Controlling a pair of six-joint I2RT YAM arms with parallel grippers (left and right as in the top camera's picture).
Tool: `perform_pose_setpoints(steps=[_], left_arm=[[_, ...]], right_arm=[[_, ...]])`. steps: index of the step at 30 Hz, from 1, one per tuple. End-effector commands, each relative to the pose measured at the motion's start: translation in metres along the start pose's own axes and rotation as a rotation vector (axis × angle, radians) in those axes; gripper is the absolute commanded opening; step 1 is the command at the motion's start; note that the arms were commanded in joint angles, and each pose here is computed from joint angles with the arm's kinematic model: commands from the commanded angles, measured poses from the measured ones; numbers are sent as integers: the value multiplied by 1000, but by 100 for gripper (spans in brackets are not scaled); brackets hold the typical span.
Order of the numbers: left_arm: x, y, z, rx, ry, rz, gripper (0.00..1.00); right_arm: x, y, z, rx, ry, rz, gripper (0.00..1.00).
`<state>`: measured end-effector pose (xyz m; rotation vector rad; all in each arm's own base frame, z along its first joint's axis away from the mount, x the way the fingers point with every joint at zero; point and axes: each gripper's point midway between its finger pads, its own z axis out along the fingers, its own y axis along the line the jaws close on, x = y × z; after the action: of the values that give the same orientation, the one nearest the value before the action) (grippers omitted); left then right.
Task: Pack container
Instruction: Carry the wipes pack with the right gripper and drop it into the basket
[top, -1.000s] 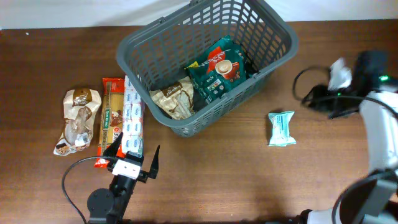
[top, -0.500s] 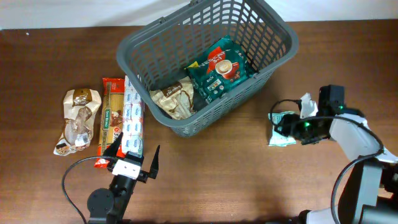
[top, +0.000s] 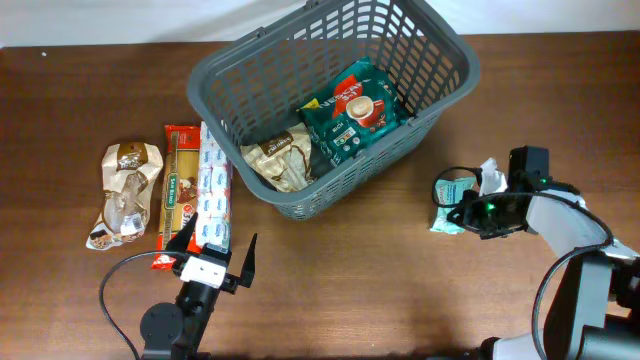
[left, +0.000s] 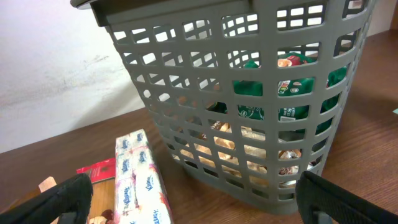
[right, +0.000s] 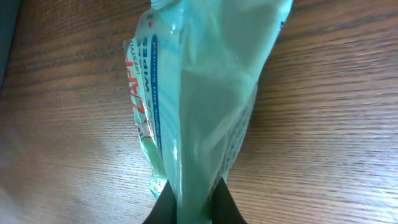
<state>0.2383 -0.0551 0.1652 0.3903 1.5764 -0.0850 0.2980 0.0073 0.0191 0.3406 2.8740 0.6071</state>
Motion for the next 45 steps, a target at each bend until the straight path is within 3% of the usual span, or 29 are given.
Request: perform_pose_setpoints(steps=[1,13,18,22,32,45], left_arm=[[3,0,0,-3,3,-5,99],[3,0,0,-3,3,-5,99],[3,0,0,-3,3,-5,99],[3,0,0,-3,3,-5,99],[3,0,0,-3,3,-5,99],[3,0,0,-3,3,-5,99]], right_arm=[[-37,3,-34,16,-113,-5,4],[-125,67,-197,13,-476,-139,4],[-133,113,-256,-13,-608,-257,4],[-123,170,-285,-93,-673,-481,4],[-81,269,-234,-206,-558,-1005,4],[-79,327,-111,-336,-364,-1153,4]])
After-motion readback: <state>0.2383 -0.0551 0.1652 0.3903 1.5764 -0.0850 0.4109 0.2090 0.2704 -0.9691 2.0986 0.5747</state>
